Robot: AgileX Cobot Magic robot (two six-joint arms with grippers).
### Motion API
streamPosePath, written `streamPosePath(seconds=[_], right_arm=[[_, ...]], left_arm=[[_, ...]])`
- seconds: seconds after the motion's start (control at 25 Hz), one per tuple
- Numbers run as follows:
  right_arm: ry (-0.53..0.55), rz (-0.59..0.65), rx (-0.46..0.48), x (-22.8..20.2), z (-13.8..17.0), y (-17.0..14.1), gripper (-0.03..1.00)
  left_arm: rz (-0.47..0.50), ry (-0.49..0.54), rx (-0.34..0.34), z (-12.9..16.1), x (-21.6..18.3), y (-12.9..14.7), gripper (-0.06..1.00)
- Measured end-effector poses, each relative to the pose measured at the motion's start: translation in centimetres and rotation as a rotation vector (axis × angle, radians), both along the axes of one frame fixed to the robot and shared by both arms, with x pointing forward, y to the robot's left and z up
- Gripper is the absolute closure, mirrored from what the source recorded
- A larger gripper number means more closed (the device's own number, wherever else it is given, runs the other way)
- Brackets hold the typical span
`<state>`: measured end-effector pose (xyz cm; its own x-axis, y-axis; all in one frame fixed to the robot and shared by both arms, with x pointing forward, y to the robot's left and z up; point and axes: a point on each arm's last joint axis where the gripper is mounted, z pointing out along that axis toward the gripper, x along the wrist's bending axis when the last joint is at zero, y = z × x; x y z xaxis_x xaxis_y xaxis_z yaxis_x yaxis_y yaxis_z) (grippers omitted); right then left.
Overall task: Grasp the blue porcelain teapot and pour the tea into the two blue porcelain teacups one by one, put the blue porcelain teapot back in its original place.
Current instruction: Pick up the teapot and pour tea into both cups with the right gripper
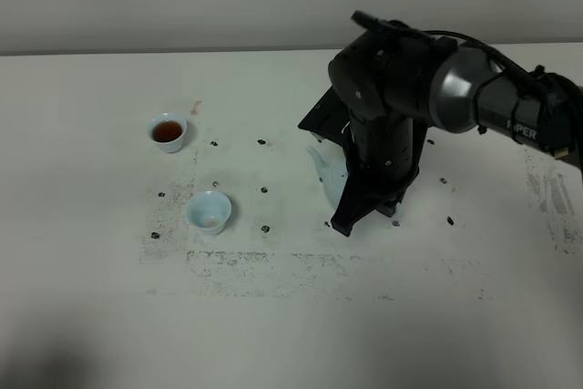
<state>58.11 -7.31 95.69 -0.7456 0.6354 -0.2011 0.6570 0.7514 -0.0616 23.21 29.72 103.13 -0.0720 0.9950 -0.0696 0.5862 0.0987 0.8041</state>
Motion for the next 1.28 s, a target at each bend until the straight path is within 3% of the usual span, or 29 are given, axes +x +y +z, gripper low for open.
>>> streamPosePath(seconds=[0.16, 0.48, 0.8, 1.08, 1.28], right_arm=[[-0.103, 0.025, -0.069, -0.2, 0.3, 0.9, 0.91], [-0.121, 0.115, -0.067, -0.2, 2.2, 2.7, 0.91], [-0.111, 0.316, -0.067, 0.9, 0.7, 6.4, 0.91], [-0.115, 0.392, -0.085, 1.1, 0.9, 6.7, 0.91], [-0.103, 0.523, -0.125, 0.7, 1.0, 7.2, 0.91]], left_arm=[[0.0, 0.0, 0.0, 0.0, 0.0, 0.0, 0.26], [0.0, 0.0, 0.0, 0.0, 0.0, 0.0, 0.26], [0.0, 0.0, 0.0, 0.0, 0.0, 0.0, 0.26], [0.0, 0.0, 0.0, 0.0, 0.0, 0.0, 0.26], [0.0, 0.0, 0.0, 0.0, 0.0, 0.0, 0.26]])
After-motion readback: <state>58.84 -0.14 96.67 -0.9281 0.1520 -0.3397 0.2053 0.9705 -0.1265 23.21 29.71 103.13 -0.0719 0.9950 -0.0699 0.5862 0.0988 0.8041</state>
